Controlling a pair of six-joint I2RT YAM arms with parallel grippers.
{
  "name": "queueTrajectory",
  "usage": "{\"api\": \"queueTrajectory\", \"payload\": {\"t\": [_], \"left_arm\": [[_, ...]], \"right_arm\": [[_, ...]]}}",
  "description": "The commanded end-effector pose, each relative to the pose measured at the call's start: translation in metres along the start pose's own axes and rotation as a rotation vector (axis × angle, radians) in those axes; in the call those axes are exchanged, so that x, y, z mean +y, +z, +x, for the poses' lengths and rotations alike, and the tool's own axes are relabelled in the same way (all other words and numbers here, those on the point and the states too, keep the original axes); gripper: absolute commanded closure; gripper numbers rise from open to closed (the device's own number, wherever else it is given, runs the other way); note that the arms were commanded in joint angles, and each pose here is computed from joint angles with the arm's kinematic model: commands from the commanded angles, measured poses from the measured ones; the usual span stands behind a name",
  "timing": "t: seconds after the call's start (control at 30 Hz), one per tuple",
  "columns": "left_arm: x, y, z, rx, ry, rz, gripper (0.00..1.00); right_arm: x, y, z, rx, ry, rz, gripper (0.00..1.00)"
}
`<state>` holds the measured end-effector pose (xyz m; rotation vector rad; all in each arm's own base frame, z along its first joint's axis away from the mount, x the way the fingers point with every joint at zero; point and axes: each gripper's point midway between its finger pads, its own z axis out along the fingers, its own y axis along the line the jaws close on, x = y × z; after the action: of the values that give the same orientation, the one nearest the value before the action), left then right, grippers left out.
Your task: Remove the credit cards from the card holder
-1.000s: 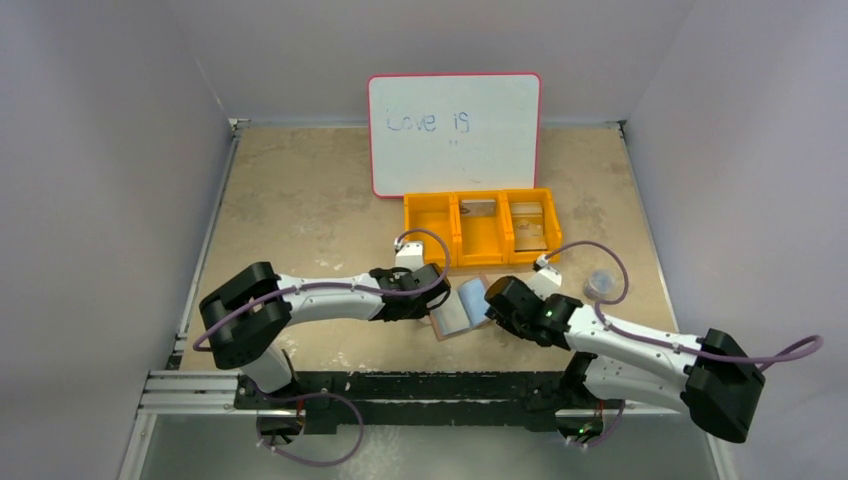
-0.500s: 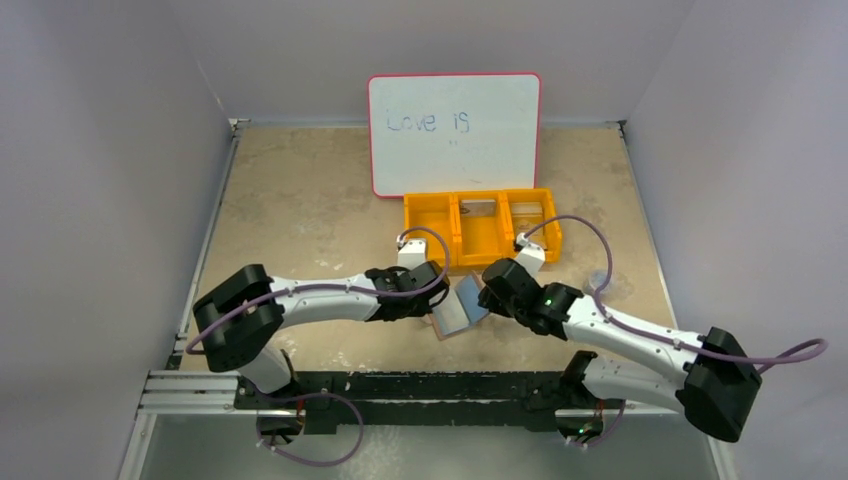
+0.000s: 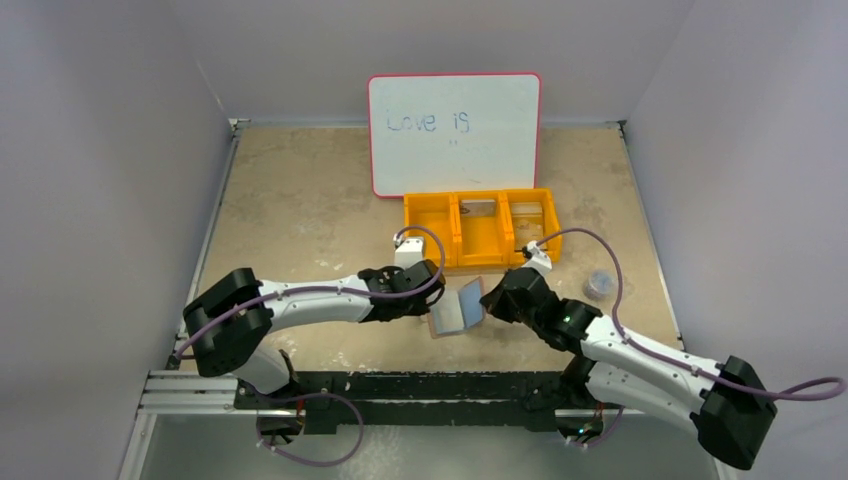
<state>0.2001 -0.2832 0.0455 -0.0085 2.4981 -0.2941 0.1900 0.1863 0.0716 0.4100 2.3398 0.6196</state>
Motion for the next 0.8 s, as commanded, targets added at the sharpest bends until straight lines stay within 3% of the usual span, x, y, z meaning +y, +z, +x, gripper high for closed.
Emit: {"api": "queueTrajectory", "payload": {"t": [0.0,0.07,0.37,0.4,0.6,0.67,0.77], "left_arm": [[-0.001,-0.006,-0.001,0.002,-0.005,0.023,0.78],[-0.001,-0.003,0.001,0.012,0.009,0.021,0.78],[0.009,-0.006,0.010,0.056,0.008,-0.017,0.94],[0.010,-0.008,0.011,0.060,0.009,-0.019,0.93],[0.018,-0.016,0.015,0.068,-0.017,-0.012,0.63],[0.016,-0.017,0.015,0.065,-0.033,0.004,0.61],[0.014,-0.012,0.017,0.066,-0.040,0.003,0.64]], "right_arm": [[0.002,0.001,0.005,0.009,0.083,-0.030,0.99],[0.001,0.003,0.008,0.018,0.089,-0.028,0.99],[-0.015,0.008,0.012,0.016,0.128,0.048,0.98],[-0.017,0.008,0.013,0.016,0.133,0.055,0.98],[-0.016,0.008,0.012,0.006,0.130,0.036,0.96],[-0.017,0.009,0.014,0.010,0.124,0.038,0.96],[-0.016,0.010,0.013,0.008,0.117,0.036,0.96]]}}
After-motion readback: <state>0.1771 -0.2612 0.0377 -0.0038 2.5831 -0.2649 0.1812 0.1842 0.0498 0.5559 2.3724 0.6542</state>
